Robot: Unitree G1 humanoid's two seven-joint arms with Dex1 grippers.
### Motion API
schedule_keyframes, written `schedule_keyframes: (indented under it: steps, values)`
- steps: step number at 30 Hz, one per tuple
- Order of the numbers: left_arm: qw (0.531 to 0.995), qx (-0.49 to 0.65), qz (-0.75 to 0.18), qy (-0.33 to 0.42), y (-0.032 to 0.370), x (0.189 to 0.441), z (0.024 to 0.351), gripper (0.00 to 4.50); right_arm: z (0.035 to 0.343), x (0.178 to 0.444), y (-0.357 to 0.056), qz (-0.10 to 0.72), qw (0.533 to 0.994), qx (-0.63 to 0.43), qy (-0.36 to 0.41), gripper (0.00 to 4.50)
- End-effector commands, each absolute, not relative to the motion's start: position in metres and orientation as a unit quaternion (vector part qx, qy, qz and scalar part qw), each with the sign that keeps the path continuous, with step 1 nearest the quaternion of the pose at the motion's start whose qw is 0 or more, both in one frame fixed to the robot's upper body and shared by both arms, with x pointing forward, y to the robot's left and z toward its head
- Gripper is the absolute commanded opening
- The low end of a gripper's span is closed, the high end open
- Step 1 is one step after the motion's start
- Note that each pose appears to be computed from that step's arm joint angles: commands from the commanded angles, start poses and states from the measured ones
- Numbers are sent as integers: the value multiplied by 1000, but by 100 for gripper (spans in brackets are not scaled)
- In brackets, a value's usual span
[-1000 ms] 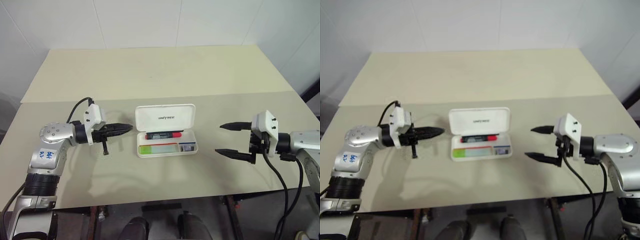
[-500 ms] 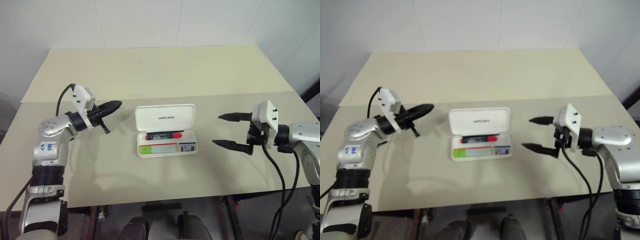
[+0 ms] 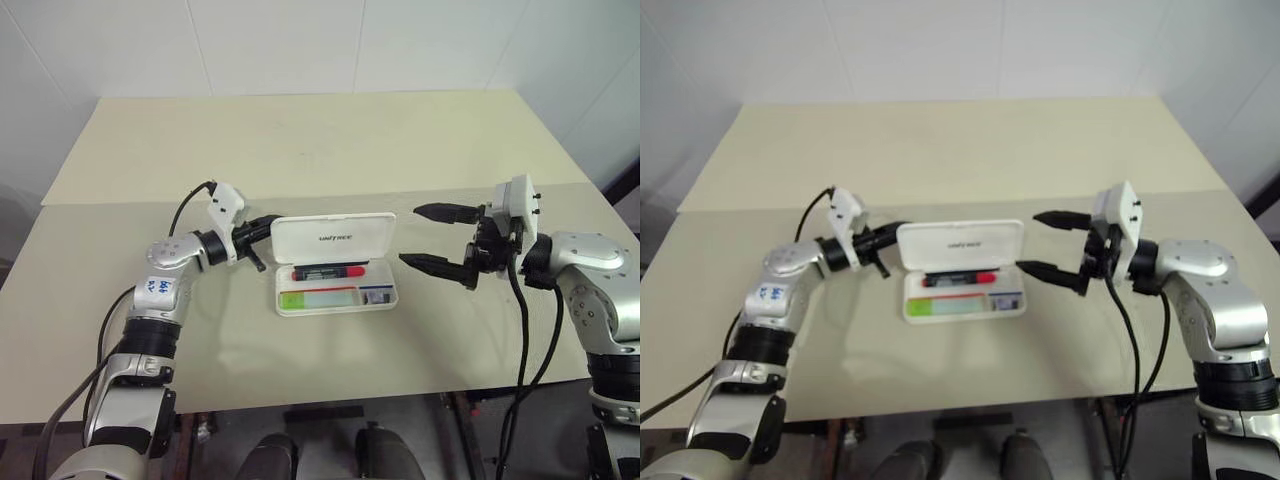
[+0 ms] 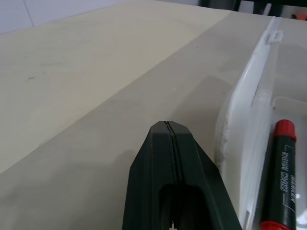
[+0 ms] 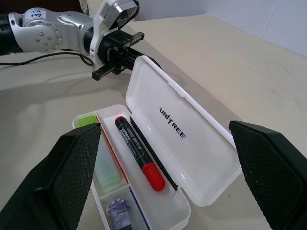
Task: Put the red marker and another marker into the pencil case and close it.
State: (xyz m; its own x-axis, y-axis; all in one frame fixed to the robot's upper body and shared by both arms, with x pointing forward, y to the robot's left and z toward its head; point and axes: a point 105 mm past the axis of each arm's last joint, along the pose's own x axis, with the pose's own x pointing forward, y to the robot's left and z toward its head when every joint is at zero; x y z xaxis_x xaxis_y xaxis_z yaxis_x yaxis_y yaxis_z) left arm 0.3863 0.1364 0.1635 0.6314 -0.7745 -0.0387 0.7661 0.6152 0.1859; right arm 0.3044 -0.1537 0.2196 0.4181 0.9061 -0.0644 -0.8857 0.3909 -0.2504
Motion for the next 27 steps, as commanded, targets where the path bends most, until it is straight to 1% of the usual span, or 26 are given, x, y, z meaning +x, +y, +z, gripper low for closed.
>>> schedule_keyframes:
  steps: [1, 7, 12, 16, 23, 27]
  values:
    - [880, 104, -461, -59, 133, 377, 183, 2, 231, 297, -154, 539, 830, -133, -59, 450]
    - [837, 152, -523, -57, 140, 356, 185, 2, 228, 295, -157, 533, 834, -135, -51, 450]
    - [807, 206, -553, -39, 142, 347, 178, 2, 227, 293, -157, 530, 836, -134, -49, 450]
    - [772, 242, -587, -34, 131, 339, 174, 2, 224, 292, -153, 526, 839, -128, -50, 450]
    - [737, 255, -626, -25, 108, 329, 161, 2, 222, 290, -151, 518, 845, -122, -50, 450]
    - [713, 276, -645, 5, 99, 321, 142, 2, 222, 290, -151, 510, 850, -117, -50, 450]
